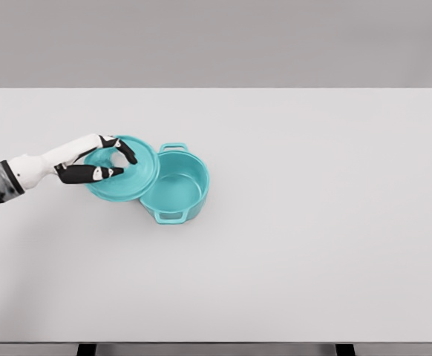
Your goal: Cover the pot with left arm
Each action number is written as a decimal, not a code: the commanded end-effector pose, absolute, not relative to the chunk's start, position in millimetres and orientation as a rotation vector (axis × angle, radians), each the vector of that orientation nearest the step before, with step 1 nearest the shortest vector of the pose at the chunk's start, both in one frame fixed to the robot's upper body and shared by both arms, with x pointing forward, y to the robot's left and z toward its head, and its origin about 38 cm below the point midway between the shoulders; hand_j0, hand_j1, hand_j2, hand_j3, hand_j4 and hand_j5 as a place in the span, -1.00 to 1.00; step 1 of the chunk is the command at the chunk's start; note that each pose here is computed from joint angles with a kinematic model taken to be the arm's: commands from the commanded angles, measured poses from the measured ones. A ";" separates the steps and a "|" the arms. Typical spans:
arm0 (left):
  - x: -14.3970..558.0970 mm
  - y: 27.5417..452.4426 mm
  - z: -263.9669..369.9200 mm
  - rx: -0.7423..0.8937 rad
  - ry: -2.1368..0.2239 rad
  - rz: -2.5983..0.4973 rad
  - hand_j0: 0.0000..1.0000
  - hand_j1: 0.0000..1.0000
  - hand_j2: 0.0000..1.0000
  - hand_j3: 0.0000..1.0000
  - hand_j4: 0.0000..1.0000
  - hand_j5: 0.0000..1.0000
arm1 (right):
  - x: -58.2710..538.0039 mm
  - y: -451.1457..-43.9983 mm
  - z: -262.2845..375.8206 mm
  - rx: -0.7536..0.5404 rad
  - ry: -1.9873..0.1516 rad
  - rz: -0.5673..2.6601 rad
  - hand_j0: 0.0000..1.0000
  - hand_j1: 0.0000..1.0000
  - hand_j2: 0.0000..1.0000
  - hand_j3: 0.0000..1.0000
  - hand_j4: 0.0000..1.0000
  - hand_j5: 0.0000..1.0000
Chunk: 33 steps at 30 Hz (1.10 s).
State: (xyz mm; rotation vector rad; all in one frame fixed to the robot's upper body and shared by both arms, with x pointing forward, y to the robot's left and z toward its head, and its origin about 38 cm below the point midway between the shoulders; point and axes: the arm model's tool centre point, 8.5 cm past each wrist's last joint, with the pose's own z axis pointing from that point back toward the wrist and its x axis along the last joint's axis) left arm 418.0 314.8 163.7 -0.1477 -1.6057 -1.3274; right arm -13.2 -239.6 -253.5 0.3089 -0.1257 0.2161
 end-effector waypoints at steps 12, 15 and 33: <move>422.8 284.9 156.6 -0.200 -1.616 -1.331 0.07 0.07 0.07 0.07 0.07 0.07 | -12.9 -239.5 -253.6 0.309 -0.127 0.217 1.00 1.00 1.00 1.00 1.00 1.00; 424.4 274.7 154.3 -0.219 -1.630 -1.323 0.07 0.07 0.07 0.07 0.07 0.07 | -12.9 -239.5 -253.6 0.309 -0.127 0.217 1.00 1.00 1.00 1.00 1.00 1.00; 426.7 244.2 150.0 -0.262 -1.666 -1.325 0.06 0.06 0.06 0.06 0.06 0.06 | -12.9 -239.5 -253.6 0.309 -0.127 0.217 1.00 1.00 1.00 1.00 1.00 1.00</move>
